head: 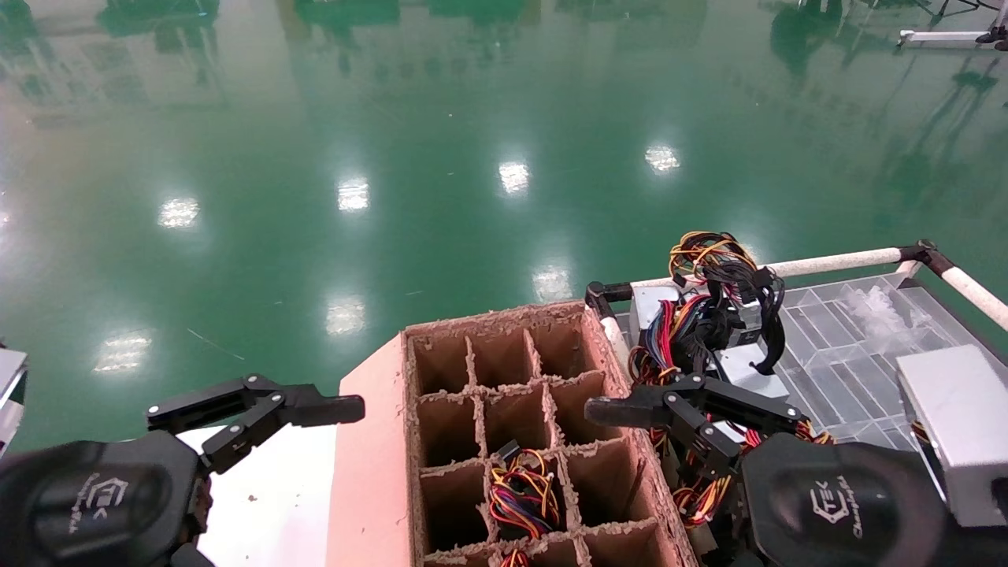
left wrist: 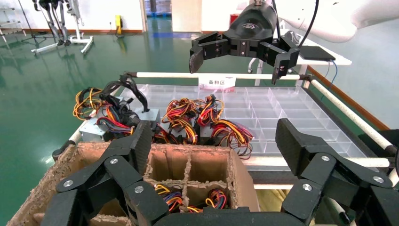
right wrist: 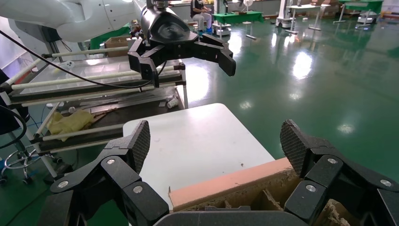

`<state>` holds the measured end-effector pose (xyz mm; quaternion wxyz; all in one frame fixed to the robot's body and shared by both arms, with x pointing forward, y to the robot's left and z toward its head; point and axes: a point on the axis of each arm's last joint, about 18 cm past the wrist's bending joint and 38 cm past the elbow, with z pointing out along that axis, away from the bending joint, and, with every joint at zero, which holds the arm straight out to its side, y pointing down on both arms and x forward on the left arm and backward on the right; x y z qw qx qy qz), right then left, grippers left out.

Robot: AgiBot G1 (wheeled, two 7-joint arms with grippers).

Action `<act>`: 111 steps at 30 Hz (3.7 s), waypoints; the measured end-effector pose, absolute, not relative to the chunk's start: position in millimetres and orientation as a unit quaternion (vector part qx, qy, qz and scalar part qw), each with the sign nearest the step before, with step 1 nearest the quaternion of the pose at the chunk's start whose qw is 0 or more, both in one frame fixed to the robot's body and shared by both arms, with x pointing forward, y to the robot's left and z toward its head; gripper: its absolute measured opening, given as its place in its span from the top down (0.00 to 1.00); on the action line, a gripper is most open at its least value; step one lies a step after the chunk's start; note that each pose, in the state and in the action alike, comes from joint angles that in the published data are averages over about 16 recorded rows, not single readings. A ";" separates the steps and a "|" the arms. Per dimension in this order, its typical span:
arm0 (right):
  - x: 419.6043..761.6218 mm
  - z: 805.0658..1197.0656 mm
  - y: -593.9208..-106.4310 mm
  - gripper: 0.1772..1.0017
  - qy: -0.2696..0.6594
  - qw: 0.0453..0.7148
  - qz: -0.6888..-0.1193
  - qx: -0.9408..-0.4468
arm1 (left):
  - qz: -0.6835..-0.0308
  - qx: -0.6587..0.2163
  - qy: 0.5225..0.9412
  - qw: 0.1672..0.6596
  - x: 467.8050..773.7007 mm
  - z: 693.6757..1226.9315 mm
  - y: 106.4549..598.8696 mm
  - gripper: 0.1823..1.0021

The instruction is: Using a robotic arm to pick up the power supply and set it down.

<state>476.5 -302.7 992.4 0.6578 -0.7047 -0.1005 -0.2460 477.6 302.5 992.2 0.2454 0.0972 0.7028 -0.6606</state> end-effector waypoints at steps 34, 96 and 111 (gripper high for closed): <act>587.6 917.1 -261.8 0.01 -0.033 0.555 -0.284 -0.781 | -0.661 0.097 0.703 0.245 477.7 992.2 302.5 0.76; 586.2 1034.7 -280.0 0.94 -0.071 0.613 -0.330 -0.714 | -0.661 0.097 0.703 0.245 477.7 992.2 302.5 0.99; 556.8 1182.6 -346.2 0.95 -0.086 0.617 -0.466 -0.628 | -0.661 0.097 0.703 0.245 477.7 992.2 302.5 0.97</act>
